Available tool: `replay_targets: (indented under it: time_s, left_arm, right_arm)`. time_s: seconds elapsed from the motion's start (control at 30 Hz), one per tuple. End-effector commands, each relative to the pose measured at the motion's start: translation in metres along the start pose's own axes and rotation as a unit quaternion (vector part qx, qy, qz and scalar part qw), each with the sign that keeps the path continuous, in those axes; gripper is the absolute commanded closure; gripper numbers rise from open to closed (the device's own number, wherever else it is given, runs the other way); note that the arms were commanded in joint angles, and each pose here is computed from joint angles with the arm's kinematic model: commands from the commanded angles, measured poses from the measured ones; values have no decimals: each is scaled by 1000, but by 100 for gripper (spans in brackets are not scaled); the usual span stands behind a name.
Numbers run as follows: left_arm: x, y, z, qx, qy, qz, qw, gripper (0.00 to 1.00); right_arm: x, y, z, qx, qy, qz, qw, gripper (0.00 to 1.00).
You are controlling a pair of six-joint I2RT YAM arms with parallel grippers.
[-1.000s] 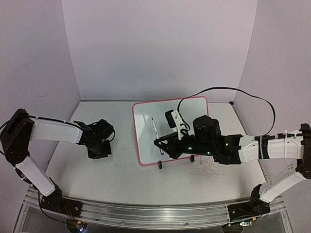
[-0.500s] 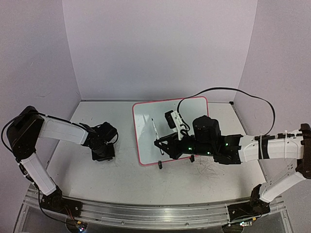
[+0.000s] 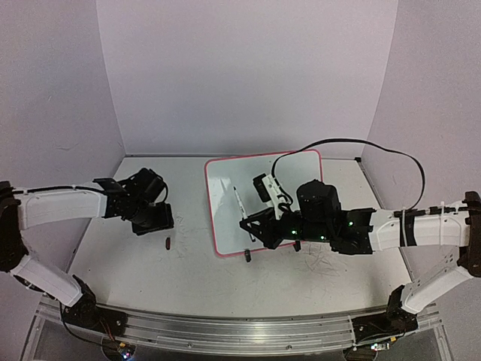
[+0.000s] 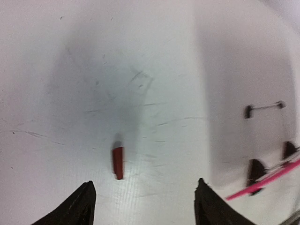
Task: Write a sentence on the whiteboard
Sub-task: Put down the pen cap at the corner of the board, then pass from the right arm to the left
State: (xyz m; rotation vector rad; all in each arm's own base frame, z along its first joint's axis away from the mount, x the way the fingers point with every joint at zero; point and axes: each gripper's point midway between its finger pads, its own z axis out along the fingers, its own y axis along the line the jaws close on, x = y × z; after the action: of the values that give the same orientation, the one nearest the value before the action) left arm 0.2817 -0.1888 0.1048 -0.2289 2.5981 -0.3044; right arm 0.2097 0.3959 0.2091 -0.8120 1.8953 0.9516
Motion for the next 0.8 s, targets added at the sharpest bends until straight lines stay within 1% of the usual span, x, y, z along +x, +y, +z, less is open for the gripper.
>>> replay_targets:
  time_s: [0.0,0.07,0.1,0.2,0.27,0.33,0.4,0.43,0.53,0.6,0.67,0.77]
  left_arm:
    - [-36,-78,-86,200,-33,42,978,14]
    - [-31,-114,-118,295,-14,72,953,5]
    - [-27,-128,-133,331,-9,84,940,3]
    - [-17,-161,-168,413,0,104,905,1]
    - [-4,-181,-179,454,28,119,882,1]
    - [14,-199,-182,471,54,141,869,1]
    - [30,-215,-182,480,72,165,858,1]
    - [35,-219,-181,481,75,171,857,1]
    - [38,-224,-181,485,76,176,854,1]
    - [38,-225,-183,489,73,176,851,3]
    - [39,-226,-182,491,77,177,849,12]
    - [41,-226,-175,485,84,174,853,31]
  right_arm:
    - [-14,9,-4,-13,5,-70,997,100]
    - [-14,15,-5,-28,11,-90,995,100]
    - [-12,16,-4,-33,17,-98,995,100]
    - [-11,24,-1,-54,33,-117,991,100]
    - [-10,27,2,-64,42,-117,990,100]
    - [-10,30,5,-72,48,-127,988,100]
    - [-9,33,7,-80,52,-134,986,100]
    - [-8,34,8,-82,55,-134,986,100]
    - [-7,33,8,-80,59,-135,986,100]
    - [-7,32,8,-77,59,-135,986,100]
    - [-8,31,6,-75,57,-136,986,100]
    - [-10,35,3,-83,55,-137,986,100]
